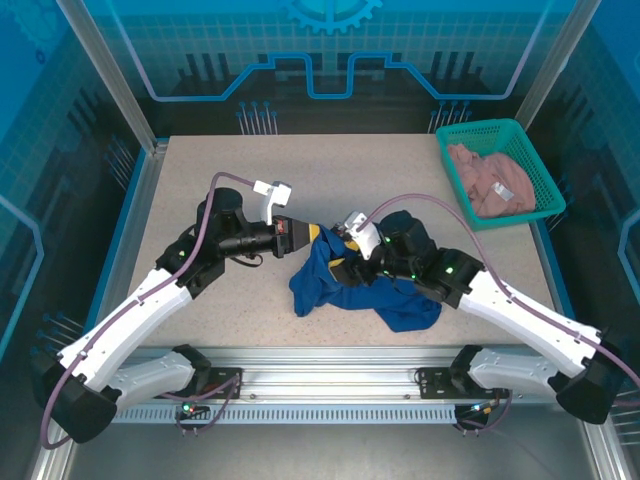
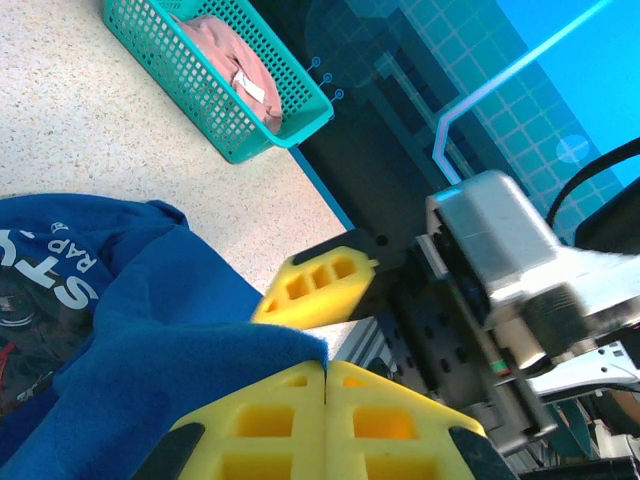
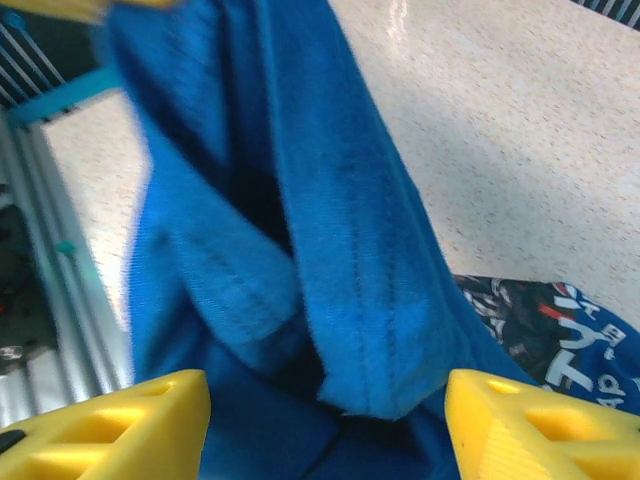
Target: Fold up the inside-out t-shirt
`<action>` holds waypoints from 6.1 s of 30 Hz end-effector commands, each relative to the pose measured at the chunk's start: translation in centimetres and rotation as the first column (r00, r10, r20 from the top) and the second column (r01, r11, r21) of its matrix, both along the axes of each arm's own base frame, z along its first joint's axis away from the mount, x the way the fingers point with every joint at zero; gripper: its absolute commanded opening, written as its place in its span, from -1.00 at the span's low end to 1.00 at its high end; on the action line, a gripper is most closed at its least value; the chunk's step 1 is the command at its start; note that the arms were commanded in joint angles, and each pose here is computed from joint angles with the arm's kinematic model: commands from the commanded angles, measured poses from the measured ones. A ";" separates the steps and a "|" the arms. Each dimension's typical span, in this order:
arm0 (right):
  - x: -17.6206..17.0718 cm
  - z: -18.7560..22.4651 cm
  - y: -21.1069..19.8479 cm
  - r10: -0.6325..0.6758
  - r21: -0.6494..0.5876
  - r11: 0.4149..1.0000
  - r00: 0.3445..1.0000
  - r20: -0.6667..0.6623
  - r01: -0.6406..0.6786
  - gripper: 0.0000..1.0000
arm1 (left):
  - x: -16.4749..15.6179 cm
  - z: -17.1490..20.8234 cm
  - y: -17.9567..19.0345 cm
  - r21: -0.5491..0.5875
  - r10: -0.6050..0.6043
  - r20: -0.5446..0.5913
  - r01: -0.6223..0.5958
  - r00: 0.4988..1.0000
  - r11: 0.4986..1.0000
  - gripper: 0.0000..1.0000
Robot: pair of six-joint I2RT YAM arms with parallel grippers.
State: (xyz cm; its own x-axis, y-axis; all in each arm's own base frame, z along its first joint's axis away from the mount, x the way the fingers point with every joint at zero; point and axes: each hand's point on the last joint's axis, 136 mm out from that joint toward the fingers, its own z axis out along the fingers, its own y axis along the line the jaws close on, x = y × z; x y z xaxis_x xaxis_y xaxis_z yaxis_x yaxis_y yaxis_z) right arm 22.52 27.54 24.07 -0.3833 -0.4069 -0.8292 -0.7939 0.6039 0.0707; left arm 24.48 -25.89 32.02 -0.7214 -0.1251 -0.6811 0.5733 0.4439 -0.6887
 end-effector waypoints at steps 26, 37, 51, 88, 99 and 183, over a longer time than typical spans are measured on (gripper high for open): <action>5.8 1.6 -3.5 -0.342 -0.050 0.937 0.936 0.078 0.347 -0.76 | 0.4 -0.6 0.5 0.028 0.019 0.026 -0.020 0.999 0.999 -1.00; 1.8 2.0 -2.2 -0.037 0.052 0.998 0.999 0.030 0.035 -0.55 | 0.6 -1.0 0.9 0.050 0.043 0.036 -0.045 0.998 0.998 -1.00; 3.5 2.1 -0.9 -0.002 0.025 1.000 0.993 0.120 -0.001 -0.08 | 0.5 -0.9 0.7 0.040 0.033 0.028 -0.034 0.999 0.999 -1.00; 1.4 5.3 -3.7 0.119 0.243 0.970 0.924 -0.364 -0.029 -1.00 | 2.7 -5.2 3.1 0.247 0.145 0.121 -0.171 0.982 0.954 -1.00; 1.4 4.8 -3.9 0.119 0.260 0.965 0.927 -0.357 -0.024 -1.00 | 5.1 -9.2 7.4 0.464 0.337 0.146 -0.365 0.930 0.807 -1.00; 5.5 3.3 -4.3 -0.034 0.309 0.936 0.918 -0.396 0.168 -1.00 | -0.1 -11.5 -2.1 0.472 -0.093 0.201 -0.014 0.975 0.881 0.49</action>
State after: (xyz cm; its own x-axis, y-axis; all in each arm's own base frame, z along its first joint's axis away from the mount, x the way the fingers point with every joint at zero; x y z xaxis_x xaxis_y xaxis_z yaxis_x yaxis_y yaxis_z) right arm 28.07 22.59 25.94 -0.7439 -0.0702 -0.6646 -0.5670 0.5928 0.5720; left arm 23.26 -28.94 21.98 -0.5971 0.1890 -0.7796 0.7125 0.5715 -0.4071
